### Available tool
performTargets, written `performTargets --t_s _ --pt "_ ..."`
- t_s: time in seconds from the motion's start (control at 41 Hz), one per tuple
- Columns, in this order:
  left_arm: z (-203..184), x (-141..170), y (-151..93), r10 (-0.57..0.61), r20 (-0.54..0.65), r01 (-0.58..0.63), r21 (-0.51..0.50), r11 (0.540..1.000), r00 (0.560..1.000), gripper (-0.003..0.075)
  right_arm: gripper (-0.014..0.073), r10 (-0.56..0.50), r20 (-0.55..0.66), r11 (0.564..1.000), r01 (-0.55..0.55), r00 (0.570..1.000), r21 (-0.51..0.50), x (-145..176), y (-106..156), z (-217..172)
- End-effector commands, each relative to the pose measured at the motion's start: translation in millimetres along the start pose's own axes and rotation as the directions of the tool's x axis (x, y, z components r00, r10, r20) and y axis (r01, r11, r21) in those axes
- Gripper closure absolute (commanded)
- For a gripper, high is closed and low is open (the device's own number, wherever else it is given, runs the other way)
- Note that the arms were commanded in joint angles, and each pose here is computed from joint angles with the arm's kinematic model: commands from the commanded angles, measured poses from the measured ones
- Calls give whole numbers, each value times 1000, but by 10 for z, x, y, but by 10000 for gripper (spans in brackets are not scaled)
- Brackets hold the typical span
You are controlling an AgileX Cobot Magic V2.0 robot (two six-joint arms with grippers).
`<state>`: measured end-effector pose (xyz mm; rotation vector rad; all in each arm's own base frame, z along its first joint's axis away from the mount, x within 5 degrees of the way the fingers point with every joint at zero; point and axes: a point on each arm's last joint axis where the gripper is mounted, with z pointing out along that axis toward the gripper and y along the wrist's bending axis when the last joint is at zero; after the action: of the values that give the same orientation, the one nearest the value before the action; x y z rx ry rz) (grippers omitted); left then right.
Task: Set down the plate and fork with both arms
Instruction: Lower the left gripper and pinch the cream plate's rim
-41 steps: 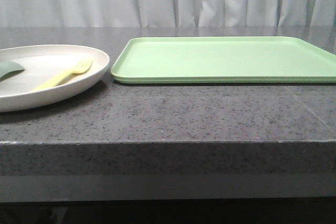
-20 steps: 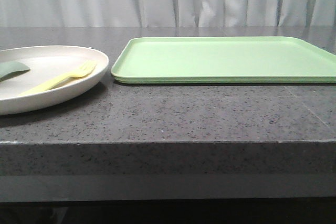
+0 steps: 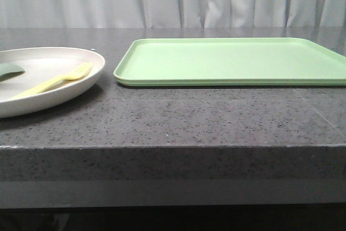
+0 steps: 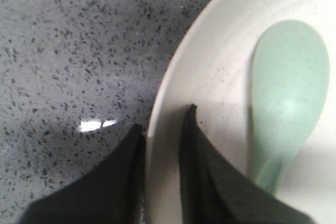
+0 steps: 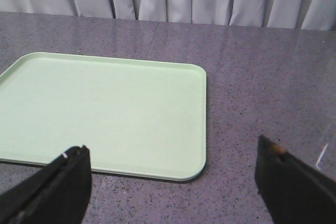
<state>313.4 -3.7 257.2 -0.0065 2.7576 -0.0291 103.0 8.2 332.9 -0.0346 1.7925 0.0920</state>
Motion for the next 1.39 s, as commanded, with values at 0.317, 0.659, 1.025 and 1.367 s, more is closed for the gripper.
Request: performTargets --t_s 0.317,0.659,1.025,1.367 --pt "-164 -75 17 -21 84 20 7 1000 996 738 -57 -10 100 1000 9 995 6 -172 -2 -23" --pt "-192 -80 192 -161 90 156 65 986 983 738 -57 -10 95 1000 9 995 6 -156 -2 -16" --pt "-363 -215 338 -258 150 234 157 959 954 738 -57 -10 96 1000 9 995 6 -158 -2 -17" --pt "-479 -320 278 -307 182 255 262 931 934 738 -57 -10 96 1000 9 995 6 -158 -2 -17"
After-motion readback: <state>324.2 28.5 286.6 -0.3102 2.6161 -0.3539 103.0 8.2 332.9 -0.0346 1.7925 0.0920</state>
